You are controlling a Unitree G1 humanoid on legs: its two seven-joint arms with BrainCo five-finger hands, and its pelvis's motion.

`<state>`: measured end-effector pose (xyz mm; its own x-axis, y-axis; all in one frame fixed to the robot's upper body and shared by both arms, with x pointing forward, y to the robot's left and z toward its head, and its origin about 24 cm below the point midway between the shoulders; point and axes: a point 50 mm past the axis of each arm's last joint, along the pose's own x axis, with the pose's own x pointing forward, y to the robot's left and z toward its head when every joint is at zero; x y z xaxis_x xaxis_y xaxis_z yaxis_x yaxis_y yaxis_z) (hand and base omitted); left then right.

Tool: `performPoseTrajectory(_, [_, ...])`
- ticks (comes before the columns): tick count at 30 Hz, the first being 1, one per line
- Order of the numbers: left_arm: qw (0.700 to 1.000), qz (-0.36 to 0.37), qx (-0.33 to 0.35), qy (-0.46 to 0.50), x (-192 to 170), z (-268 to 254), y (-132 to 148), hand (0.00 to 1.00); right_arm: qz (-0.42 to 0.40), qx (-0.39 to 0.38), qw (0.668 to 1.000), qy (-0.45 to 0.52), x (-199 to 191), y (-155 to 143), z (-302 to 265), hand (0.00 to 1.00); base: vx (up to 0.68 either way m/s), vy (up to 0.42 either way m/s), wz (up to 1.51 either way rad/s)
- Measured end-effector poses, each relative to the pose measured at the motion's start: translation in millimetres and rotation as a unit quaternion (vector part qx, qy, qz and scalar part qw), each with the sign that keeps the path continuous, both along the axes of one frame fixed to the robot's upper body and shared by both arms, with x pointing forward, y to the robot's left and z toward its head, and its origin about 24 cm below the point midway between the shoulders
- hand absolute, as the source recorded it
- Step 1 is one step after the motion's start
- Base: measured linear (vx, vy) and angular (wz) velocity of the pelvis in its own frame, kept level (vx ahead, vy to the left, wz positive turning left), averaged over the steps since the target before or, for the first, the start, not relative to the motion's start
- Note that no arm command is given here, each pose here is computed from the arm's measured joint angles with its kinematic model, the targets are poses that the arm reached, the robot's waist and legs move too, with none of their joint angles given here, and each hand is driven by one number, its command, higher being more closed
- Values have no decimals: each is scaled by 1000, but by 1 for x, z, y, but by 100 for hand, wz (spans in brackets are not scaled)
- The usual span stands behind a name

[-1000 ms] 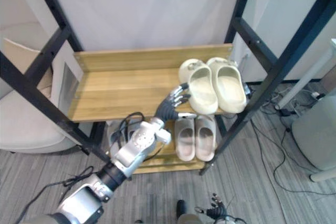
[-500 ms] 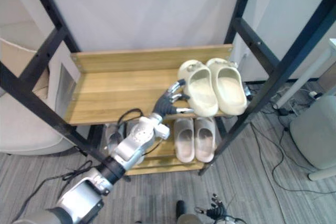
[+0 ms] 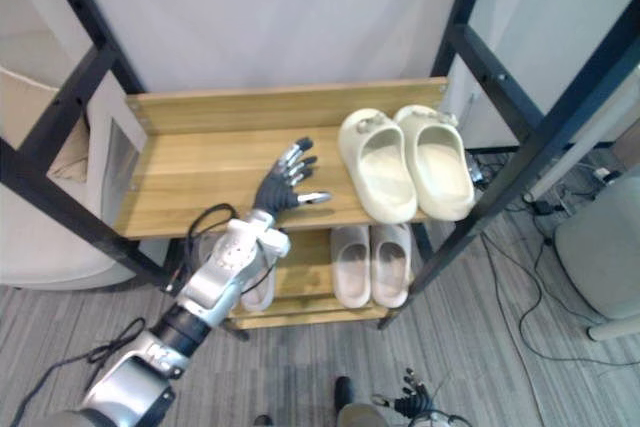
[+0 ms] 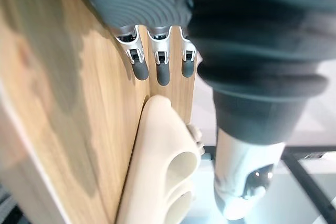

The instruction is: Organize the slippers on the shoe rack

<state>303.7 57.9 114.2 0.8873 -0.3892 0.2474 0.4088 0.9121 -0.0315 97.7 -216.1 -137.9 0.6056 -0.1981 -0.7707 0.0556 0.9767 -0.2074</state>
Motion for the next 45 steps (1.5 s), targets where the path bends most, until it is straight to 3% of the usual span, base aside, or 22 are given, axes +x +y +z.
performPoseTrajectory(11, [984,-172,-42,-21,-64,6,-17,0,29,-1,1000,7,4,-1,-1,0,-20,8,10])
performPoseTrajectory(20, [978,-188,-66,68,-96,-34,-2,0,38,3,999,36,-4,-2,-7,0,-25,6,12])
performPoseTrajectory(25, [971,-141,-61,182,-117,-88,13,0,36,4,998,53,-10,-2,-11,0,-48,6,4])
performPoseTrajectory(27, [961,-89,-11,260,-123,-131,27,0,34,5,998,55,-9,-1,-12,0,-43,7,9])
performPoseTrajectory(32, [935,-18,65,348,-136,-181,58,0,24,9,998,61,-13,1,-14,0,-28,1,1])
performPoseTrajectory(40, [850,135,186,474,-175,-241,116,0,-4,10,998,69,-18,2,-17,0,27,2,-9])
performPoseTrajectory(45, [815,174,208,512,-193,-254,129,0,-8,8,997,74,-20,1,-18,0,54,23,-3])
